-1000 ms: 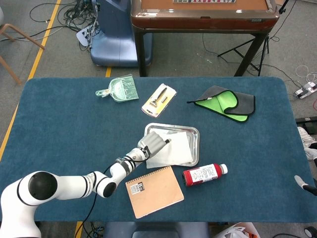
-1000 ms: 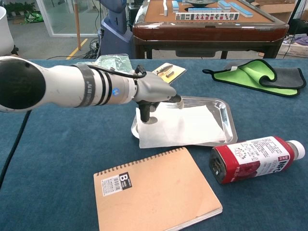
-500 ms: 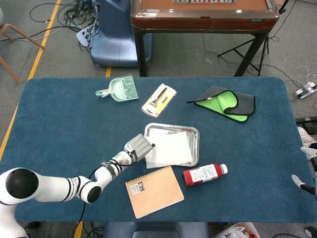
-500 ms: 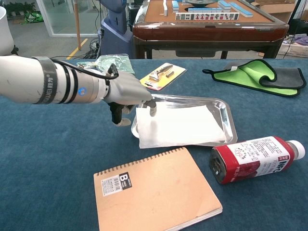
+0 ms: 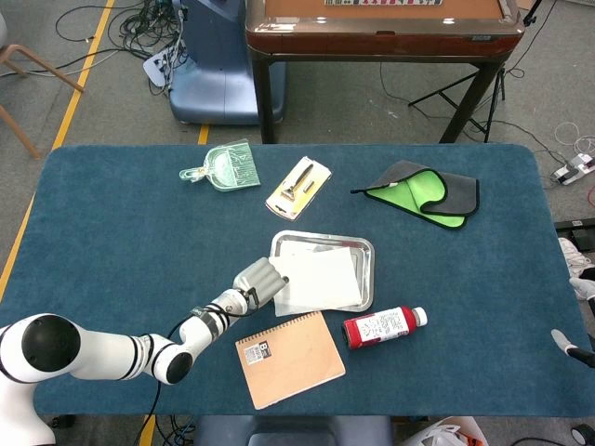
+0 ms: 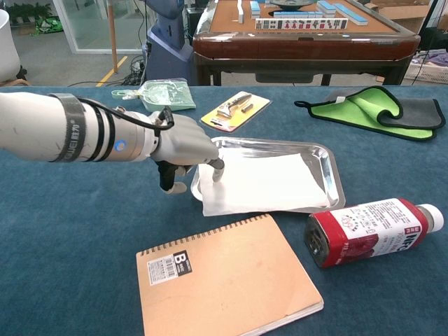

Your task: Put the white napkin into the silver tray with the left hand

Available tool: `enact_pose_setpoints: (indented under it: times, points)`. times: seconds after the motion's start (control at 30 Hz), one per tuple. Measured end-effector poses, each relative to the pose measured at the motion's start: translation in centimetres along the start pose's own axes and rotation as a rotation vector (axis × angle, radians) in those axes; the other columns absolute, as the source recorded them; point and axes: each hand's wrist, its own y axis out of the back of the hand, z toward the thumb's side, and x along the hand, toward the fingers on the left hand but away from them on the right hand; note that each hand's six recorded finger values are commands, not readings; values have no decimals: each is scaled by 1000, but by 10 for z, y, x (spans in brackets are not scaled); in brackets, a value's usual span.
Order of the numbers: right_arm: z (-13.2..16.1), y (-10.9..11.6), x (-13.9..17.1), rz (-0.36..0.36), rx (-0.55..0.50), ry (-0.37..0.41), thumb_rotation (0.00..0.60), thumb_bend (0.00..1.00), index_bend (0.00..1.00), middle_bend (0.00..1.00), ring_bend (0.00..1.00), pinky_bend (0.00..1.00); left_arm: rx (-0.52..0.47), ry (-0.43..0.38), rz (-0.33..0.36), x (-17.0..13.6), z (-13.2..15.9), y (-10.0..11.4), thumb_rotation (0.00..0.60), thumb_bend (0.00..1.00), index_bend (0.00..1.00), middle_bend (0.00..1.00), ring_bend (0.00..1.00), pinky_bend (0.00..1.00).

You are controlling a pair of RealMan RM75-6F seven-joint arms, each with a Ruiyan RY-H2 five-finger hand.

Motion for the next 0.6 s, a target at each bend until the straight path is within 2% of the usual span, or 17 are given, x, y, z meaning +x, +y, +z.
enact_pose_setpoints:
  times: [0.6]
  points:
    - [-1, 2, 2, -8, 5, -9, 600, 79, 243, 264, 200, 190, 75, 35, 22, 15, -6, -4, 600, 403, 231, 1000, 1000, 1000]
